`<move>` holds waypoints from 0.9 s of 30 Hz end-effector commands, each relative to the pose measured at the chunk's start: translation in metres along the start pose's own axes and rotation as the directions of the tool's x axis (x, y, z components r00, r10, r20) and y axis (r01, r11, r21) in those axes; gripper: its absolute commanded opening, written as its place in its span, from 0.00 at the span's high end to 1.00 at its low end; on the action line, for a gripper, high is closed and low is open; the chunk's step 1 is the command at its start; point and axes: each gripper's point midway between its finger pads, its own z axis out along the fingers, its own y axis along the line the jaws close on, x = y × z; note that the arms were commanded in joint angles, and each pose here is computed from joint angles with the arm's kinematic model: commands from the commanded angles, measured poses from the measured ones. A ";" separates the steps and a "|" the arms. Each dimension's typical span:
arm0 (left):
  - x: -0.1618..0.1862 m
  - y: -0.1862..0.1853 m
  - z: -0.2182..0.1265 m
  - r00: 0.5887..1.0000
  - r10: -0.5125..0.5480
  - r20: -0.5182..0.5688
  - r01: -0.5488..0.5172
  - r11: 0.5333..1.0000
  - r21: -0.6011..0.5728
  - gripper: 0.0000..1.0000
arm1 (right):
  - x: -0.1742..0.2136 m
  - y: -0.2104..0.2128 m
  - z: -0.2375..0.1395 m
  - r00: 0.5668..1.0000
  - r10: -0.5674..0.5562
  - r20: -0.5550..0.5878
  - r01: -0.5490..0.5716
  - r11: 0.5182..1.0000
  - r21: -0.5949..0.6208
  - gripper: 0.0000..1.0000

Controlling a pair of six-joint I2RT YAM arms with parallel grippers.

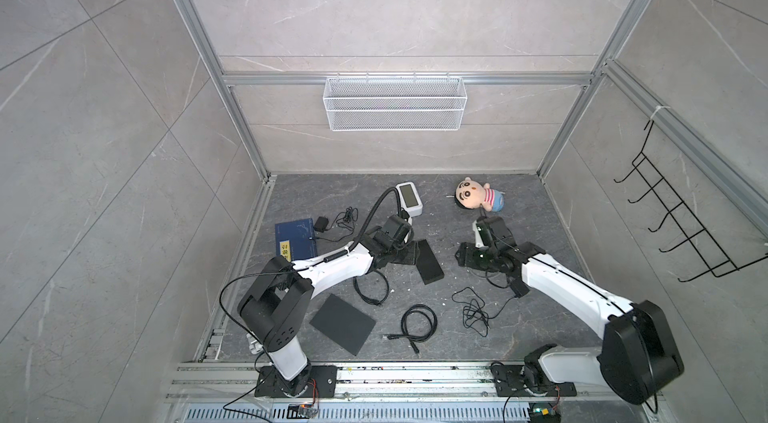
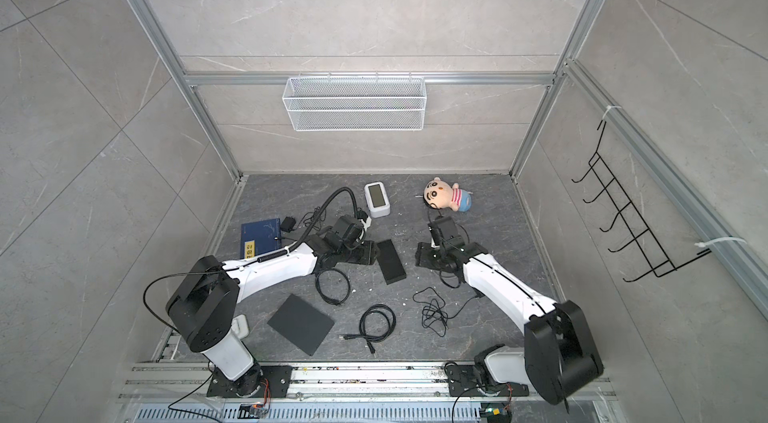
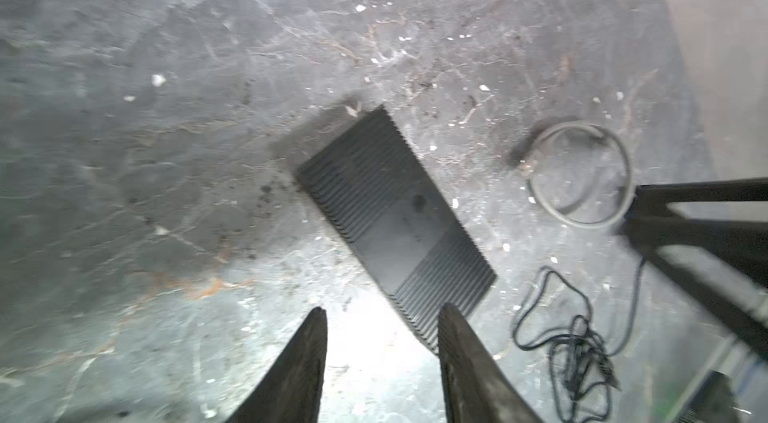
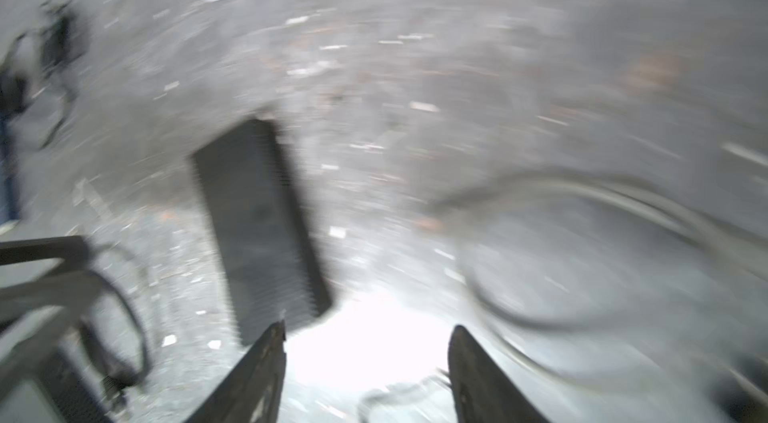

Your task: Insert the plug into the switch port

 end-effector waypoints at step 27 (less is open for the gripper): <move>0.002 0.031 -0.018 1.000 -0.009 0.003 0.009 0.992 -0.129 0.47 | 0.130 -0.037 0.000 0.929 -0.008 -0.369 0.082 0.980 0.184 0.58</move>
